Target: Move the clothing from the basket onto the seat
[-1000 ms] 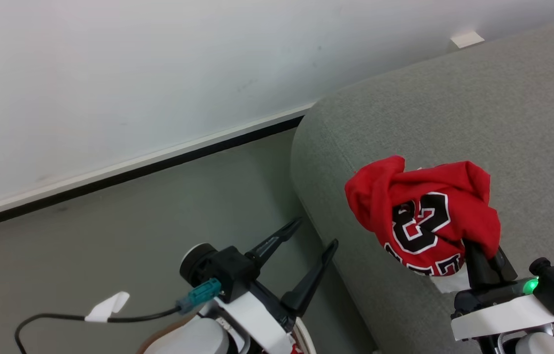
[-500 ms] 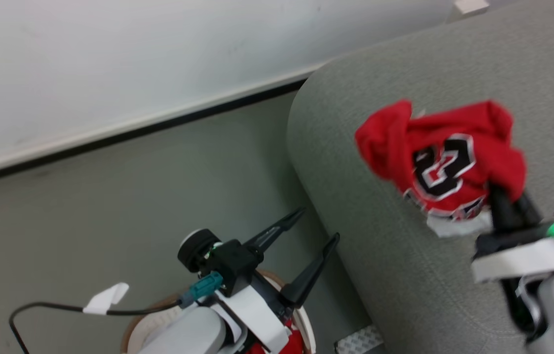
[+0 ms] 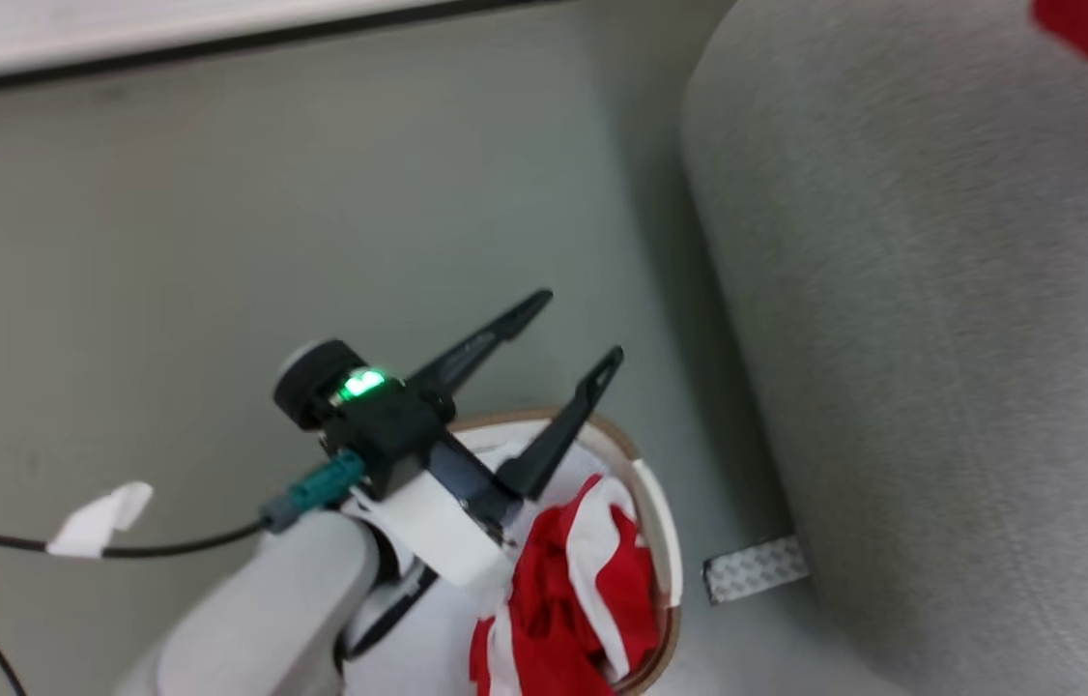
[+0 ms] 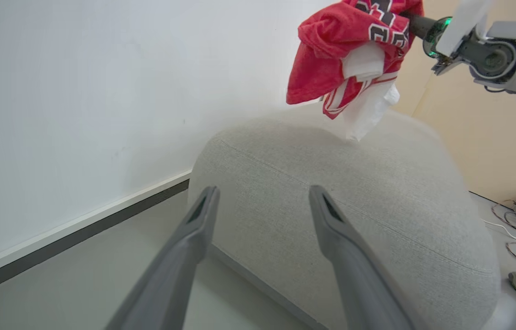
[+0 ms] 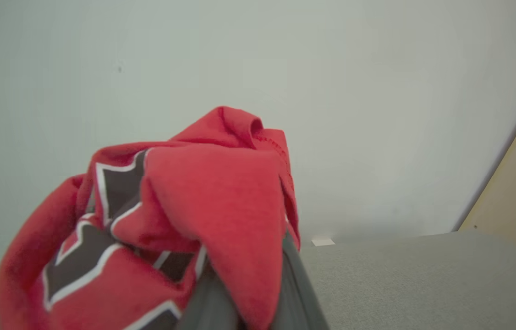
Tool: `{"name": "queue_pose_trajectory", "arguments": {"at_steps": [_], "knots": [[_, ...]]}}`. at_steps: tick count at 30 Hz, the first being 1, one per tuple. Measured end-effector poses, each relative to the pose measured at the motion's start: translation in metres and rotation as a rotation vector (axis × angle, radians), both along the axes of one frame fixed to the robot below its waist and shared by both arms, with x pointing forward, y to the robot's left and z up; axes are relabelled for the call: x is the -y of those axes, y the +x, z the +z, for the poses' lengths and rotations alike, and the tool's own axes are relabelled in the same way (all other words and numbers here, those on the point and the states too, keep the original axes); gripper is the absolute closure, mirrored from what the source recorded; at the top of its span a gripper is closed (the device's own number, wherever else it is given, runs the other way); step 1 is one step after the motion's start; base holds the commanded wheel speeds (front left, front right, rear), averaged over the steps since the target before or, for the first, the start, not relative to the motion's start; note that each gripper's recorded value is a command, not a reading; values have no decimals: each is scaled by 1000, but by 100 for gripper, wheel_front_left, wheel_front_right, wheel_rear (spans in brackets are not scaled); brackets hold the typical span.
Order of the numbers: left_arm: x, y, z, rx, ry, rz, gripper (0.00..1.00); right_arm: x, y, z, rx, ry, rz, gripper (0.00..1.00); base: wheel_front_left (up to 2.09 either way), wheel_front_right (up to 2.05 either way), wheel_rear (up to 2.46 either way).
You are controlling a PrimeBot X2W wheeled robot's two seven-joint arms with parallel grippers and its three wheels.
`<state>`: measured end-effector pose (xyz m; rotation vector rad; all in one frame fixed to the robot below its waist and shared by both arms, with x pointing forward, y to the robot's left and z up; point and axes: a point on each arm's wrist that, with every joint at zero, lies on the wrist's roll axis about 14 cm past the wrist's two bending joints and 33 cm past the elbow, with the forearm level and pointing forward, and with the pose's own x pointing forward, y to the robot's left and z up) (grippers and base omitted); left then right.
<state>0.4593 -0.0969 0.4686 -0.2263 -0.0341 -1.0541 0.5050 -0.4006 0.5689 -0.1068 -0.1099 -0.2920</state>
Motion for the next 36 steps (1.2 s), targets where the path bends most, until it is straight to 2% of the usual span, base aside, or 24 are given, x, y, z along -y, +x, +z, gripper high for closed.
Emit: {"name": "queue_pose_trajectory", "arguments": {"at_steps": [7,14,18,19,20,21,25,31,33,36], "knots": [[-35,31,-37,-51,30,99,0,28,41,-70,-228,-4,-76,100,0,0,0],[-59,39,-57,-84,68,163,0,21,44,-165,-615,37,-89,100,0,0,0],[-62,40,-55,-82,74,176,0,23,43,-165,-650,51,-101,100,0,0,0],[-62,40,-53,-78,73,178,0,23,42,-163,-651,51,-101,90,0,0,0],[-61,39,-50,-76,71,180,0,22,41,-161,-651,51,-99,64,0,0,0],[-61,38,-48,-74,72,180,0,21,40,-159,-650,50,-96,0,0,0,0],[-59,31,-42,-75,75,181,0,18,36,-148,-635,38,-83,0,0,0,0],[-65,19,-17,-70,70,233,0,11,8,-121,-625,-4,-47,0,0,0,0],[-73,12,0,-51,68,275,0,2,1,-90,-556,-9,-9,0,0,0,0],[-81,8,13,-35,64,311,0,-8,-6,-74,-527,-12,27,0,0,0,0]]}}
